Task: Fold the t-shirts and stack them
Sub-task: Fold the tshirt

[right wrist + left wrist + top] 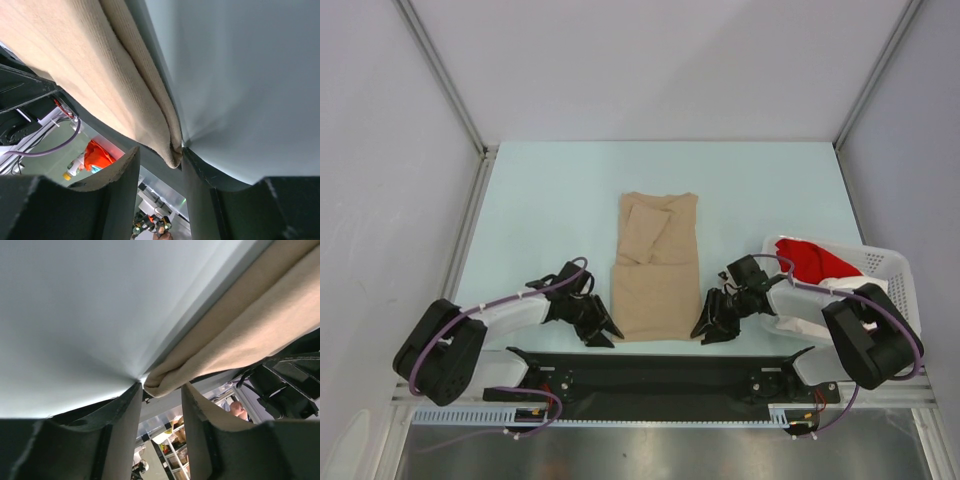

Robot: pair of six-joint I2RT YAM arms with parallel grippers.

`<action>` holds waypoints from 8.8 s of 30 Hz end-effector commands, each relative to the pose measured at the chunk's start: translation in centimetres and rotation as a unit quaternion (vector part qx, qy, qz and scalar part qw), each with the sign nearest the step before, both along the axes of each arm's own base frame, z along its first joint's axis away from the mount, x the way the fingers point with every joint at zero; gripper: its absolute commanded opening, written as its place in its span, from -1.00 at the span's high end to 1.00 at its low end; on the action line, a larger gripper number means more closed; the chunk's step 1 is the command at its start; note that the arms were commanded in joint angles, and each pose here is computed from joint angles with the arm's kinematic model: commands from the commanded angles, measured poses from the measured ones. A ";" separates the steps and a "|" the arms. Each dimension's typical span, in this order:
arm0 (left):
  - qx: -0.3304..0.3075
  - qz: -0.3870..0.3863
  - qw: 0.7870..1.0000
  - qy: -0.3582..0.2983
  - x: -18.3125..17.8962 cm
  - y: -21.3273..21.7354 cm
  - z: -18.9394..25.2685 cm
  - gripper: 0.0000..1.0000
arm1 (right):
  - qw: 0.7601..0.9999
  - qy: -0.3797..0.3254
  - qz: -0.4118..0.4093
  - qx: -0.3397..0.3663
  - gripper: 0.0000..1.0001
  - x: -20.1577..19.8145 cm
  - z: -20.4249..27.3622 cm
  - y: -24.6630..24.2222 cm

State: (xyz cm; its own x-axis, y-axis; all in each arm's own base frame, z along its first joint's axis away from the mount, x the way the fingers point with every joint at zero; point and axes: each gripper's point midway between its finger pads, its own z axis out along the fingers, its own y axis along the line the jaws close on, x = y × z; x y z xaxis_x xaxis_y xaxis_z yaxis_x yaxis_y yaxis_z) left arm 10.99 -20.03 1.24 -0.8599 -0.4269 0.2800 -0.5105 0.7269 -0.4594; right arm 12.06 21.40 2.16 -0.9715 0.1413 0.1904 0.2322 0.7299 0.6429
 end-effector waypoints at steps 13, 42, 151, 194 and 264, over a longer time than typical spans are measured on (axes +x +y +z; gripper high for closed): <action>0.106 0.009 0.994 -0.026 1.0 3.4 -3.6 0.38 | 0.998 -0.018 -0.010 -0.061 0.08 0.9 -2.8 -2.5; 0.110 -0.003 0.972 -0.209 19.4 1.3 10.5 0.99 | 0.985 -0.172 -0.017 -0.002 1.00 17.2 7.9 -0.6; 0.054 -0.158 0.897 -0.410 40.6 -0.6 7.5 -0.60 | 0.983 -0.176 -0.045 0.024 -0.58 30.7 3.9 0.7; -0.120 -0.099 0.906 -0.393 26.4 -3.8 11.2 0.82 | 0.959 -0.263 -0.020 0.102 0.63 27.9 8.6 7.1; 0.043 -0.074 0.924 -0.373 30.9 4.8 7.4 -0.05 | 0.973 -0.215 -0.079 -0.015 0.49 37.0 3.2 -2.0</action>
State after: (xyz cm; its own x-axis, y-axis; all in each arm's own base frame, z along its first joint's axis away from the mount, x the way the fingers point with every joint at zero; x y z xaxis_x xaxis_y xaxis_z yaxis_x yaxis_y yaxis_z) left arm 41.24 -17.33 4.65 -0.8938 -0.3137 -0.3206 -0.0116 0.7306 -0.6827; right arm 50.33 21.54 3.45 -0.9021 0.4039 -0.1519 0.1174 0.5685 0.8142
